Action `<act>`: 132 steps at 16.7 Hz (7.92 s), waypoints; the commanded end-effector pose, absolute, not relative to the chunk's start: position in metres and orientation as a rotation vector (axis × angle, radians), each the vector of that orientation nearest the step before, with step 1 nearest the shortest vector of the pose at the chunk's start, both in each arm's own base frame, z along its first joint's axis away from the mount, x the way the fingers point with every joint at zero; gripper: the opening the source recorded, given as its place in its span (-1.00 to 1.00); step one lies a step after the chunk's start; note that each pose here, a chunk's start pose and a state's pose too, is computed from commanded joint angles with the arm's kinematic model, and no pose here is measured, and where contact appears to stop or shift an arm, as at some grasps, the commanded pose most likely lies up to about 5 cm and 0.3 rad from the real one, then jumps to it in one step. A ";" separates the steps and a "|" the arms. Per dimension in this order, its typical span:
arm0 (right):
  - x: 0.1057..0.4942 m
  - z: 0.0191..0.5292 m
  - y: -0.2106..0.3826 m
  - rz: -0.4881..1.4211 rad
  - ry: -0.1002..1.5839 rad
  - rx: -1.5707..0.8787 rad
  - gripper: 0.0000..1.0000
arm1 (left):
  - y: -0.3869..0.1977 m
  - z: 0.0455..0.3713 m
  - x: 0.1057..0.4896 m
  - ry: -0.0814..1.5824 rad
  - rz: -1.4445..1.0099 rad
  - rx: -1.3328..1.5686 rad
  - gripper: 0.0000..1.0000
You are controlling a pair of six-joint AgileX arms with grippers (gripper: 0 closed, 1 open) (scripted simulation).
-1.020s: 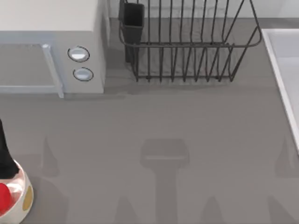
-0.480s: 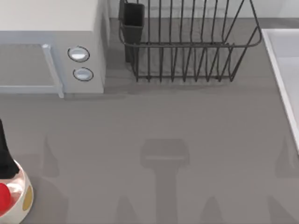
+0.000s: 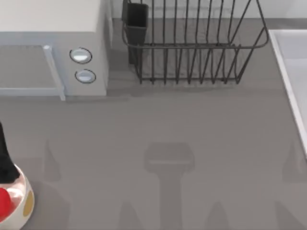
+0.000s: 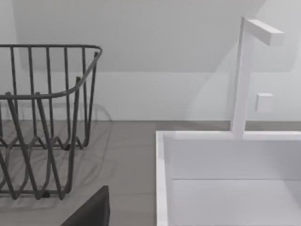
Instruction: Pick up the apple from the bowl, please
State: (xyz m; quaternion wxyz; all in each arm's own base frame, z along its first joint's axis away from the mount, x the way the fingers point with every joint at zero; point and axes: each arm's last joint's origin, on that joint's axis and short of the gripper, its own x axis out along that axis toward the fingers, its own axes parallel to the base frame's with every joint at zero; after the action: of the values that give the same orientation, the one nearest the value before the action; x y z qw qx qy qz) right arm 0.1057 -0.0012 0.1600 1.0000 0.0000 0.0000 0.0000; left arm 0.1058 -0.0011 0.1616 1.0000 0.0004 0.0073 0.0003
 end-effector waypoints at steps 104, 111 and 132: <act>0.106 0.160 -0.001 0.000 0.000 0.000 1.00 | -0.170 0.282 0.369 1.578 -0.013 0.019 -1.00; 0.106 0.160 -0.001 0.000 0.000 0.000 1.00 | -0.196 0.269 0.374 1.575 -0.014 0.016 -1.00; 0.106 0.160 -0.001 0.000 0.000 0.000 1.00 | -0.198 0.159 0.374 1.571 -0.016 0.016 -0.25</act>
State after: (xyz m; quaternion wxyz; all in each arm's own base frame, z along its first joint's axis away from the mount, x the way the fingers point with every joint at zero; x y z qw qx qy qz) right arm 0.1057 -0.0012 0.1600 1.0000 0.0000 0.0000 0.0000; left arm 0.3741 -0.1977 0.1590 0.7071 0.0071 0.7071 -0.0071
